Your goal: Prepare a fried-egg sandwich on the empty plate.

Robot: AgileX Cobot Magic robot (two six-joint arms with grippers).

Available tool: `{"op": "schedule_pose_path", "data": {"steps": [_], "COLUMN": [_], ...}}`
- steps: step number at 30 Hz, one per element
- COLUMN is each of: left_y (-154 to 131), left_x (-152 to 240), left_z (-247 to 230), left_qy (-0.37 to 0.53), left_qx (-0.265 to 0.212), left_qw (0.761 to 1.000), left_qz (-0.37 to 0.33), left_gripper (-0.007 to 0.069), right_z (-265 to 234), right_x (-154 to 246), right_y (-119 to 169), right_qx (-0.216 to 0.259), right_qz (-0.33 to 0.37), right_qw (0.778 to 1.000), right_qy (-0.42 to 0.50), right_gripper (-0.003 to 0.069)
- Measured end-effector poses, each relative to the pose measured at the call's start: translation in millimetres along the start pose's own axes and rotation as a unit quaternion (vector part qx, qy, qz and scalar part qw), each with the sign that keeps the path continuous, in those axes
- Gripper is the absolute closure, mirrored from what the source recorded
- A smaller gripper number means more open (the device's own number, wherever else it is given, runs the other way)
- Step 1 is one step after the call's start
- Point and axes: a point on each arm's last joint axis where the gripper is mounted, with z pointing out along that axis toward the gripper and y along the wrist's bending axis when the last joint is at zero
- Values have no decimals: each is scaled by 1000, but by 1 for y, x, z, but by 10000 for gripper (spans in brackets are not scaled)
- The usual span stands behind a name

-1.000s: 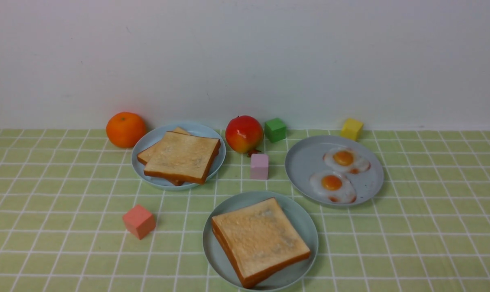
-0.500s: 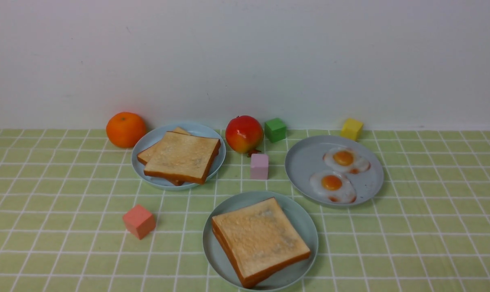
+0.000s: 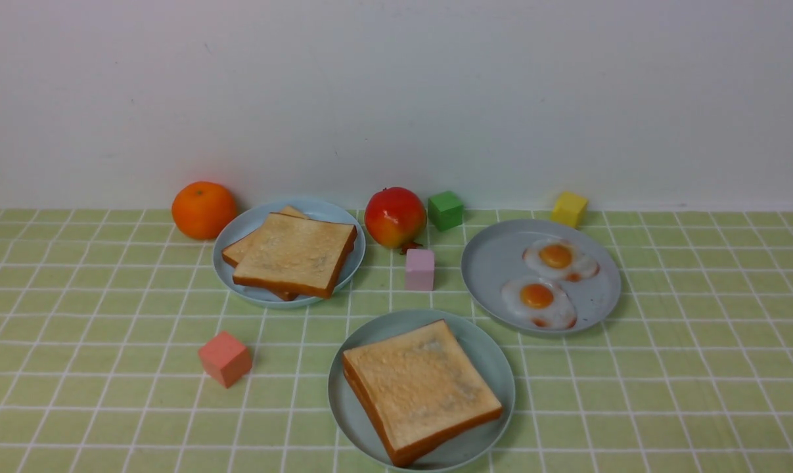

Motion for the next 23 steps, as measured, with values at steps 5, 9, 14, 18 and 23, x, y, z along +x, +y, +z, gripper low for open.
{"op": "schedule_pose_path", "data": {"steps": [5, 9, 14, 18, 23], "left_y": [0, 0, 0, 0, 0], "left_x": [0, 0, 0, 0, 0], "left_z": [0, 0, 0, 0, 0], "left_qy": [0, 0, 0, 0, 0], "left_qx": [0, 0, 0, 0, 0], "left_qw": [1000, 1000, 1000, 1000, 1000], "left_qz": [0, 0, 0, 0, 0], "left_gripper": [627, 625, 622, 620, 613], "right_z": [0, 0, 0, 0, 0], "right_x": [0, 0, 0, 0, 0], "right_y": [0, 0, 0, 0, 0], "right_qx": [0, 0, 0, 0, 0], "right_qz": [0, 0, 0, 0, 0], "right_qw": [1000, 1000, 1000, 1000, 1000], "right_qy": [0, 0, 0, 0, 0], "right_gripper": [581, 577, 569, 565, 557]}}
